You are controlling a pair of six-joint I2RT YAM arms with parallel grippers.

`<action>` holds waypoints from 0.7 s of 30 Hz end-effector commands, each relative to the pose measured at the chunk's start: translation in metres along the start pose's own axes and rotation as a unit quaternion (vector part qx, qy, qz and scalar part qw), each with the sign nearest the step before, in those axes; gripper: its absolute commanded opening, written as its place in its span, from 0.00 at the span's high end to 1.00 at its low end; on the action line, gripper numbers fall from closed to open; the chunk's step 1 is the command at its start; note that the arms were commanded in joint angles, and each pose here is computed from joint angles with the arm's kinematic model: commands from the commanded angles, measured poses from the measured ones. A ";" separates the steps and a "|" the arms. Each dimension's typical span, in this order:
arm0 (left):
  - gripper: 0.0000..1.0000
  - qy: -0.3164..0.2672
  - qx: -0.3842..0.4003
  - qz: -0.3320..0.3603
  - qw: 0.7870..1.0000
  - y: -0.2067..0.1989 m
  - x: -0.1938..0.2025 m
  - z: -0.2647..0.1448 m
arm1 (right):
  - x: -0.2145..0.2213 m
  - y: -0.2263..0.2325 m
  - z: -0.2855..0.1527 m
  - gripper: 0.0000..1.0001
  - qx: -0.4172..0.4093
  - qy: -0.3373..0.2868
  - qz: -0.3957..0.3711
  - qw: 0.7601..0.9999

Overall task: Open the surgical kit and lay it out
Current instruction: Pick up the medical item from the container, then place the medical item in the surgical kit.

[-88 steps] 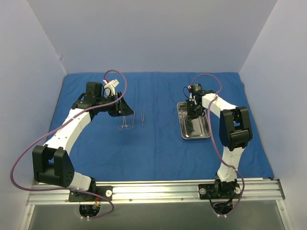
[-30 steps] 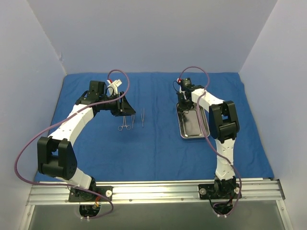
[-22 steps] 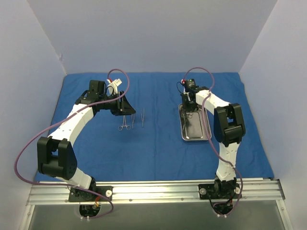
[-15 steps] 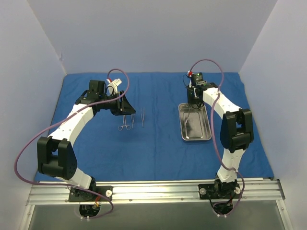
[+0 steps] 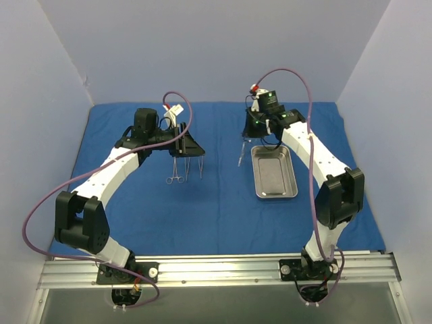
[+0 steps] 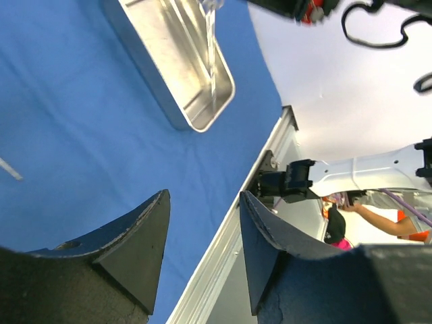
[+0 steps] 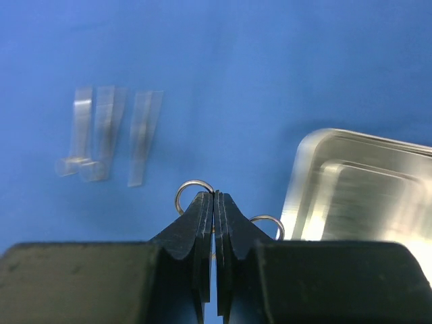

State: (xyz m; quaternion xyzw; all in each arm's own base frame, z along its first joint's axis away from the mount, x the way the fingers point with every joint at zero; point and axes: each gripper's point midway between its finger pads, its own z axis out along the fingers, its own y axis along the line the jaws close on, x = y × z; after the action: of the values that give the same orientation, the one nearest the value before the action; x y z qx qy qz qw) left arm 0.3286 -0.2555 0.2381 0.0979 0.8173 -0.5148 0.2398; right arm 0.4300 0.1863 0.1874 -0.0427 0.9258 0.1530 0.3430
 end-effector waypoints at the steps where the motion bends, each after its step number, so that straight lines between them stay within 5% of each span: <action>1: 0.46 -0.001 0.039 0.014 0.999 -0.016 -0.004 0.009 | -0.016 0.061 -0.030 1.00 -0.080 -0.030 0.026 0.996; 21: 0.44 0.021 0.022 0.018 0.999 -0.021 0.019 0.032 | -0.019 0.128 -0.048 1.00 -0.166 -0.034 0.099 0.980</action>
State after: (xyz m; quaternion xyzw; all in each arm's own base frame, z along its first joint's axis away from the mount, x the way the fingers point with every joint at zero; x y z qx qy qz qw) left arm 0.3094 -0.2891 0.2285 0.1168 0.8185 -0.5207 0.2127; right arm 0.3932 0.2853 0.2211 -0.0057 0.9017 0.3006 0.3108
